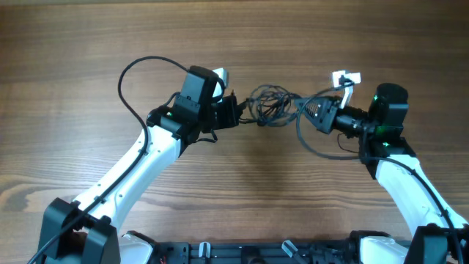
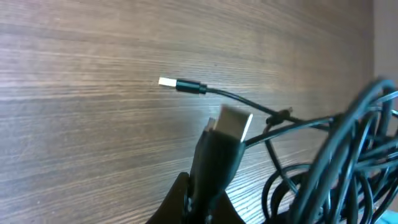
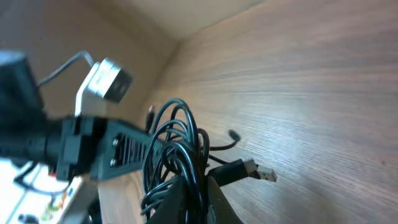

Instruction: Untangle cables

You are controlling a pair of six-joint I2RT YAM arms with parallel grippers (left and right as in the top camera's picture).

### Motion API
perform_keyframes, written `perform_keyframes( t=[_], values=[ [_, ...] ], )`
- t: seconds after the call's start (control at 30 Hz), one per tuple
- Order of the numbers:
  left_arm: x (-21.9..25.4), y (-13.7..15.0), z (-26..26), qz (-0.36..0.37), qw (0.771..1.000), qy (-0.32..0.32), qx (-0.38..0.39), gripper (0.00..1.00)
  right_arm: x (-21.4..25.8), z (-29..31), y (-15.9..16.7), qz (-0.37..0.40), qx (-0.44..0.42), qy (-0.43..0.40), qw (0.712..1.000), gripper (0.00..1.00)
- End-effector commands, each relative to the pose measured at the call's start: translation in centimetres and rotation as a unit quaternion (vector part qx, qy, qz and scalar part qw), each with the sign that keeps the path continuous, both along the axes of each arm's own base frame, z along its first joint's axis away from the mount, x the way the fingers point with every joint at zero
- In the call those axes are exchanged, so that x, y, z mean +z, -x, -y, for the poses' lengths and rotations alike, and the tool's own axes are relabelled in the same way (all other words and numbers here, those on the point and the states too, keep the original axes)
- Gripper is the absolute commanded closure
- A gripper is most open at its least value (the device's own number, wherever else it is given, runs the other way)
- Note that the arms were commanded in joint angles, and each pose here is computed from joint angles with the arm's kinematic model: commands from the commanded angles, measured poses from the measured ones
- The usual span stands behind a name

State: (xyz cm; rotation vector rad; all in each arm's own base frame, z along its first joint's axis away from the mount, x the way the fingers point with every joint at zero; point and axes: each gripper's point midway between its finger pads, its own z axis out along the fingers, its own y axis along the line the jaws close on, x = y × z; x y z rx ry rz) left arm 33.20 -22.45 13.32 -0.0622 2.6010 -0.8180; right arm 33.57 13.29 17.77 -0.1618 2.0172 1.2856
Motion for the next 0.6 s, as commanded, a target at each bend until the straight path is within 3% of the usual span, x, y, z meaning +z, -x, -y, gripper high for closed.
perform_keyframes(
  t=[0.0, 0.07, 0.13, 0.17, 0.23, 0.27, 0.4, 0.57],
  values=[
    [-2.4, -0.5, -3.3, -0.023, 0.996, -0.060, 0.068, 0.94, 0.2, 2.5, -2.5, -0.034, -0.094, -0.005, 0.995, 0.96],
    [-2.5, -0.8, -3.9, -0.032, 0.992, -0.060, 0.105, 0.83, 0.1, 2.5, -2.5, -0.047, -0.098, -0.014, 0.994, 0.96],
    [-2.6, -1.1, -4.6, -0.043, 0.985, -0.055, 0.156, 0.81, 0.0, 2.5, -2.4, -0.057, -0.101, -0.018, 0.993, 0.96],
    [-2.6, -1.4, -5.0, -0.048, 0.980, -0.051, 0.185, 0.67, -0.5, 2.6, -2.3, -0.076, -0.107, -0.021, 0.991, 0.96],
    [-2.1, -2.0, -4.7, -0.043, 0.978, -0.030, 0.202, 0.28, -1.5, 3.0, -2.3, -0.124, -0.134, -0.032, 0.983, 0.95],
    [-1.6, -2.3, -3.9, -0.038, 0.981, -0.011, 0.192, 0.20, -1.6, 3.0, -2.2, -0.133, -0.136, -0.035, 0.981, 0.96],
    [2.0, -1.4, 2.2, 0.008, 0.996, 0.094, 0.011, 0.17, -2.2, 3.0, -1.9, -0.183, -0.148, -0.059, 0.970, 0.96],
    [2.5, 1.1, 5.6, 0.062, 0.989, 0.076, -0.111, 0.33, -2.1, 2.5, -1.3, -0.279, -0.161, -0.132, 0.937, 0.96]
  ],
)
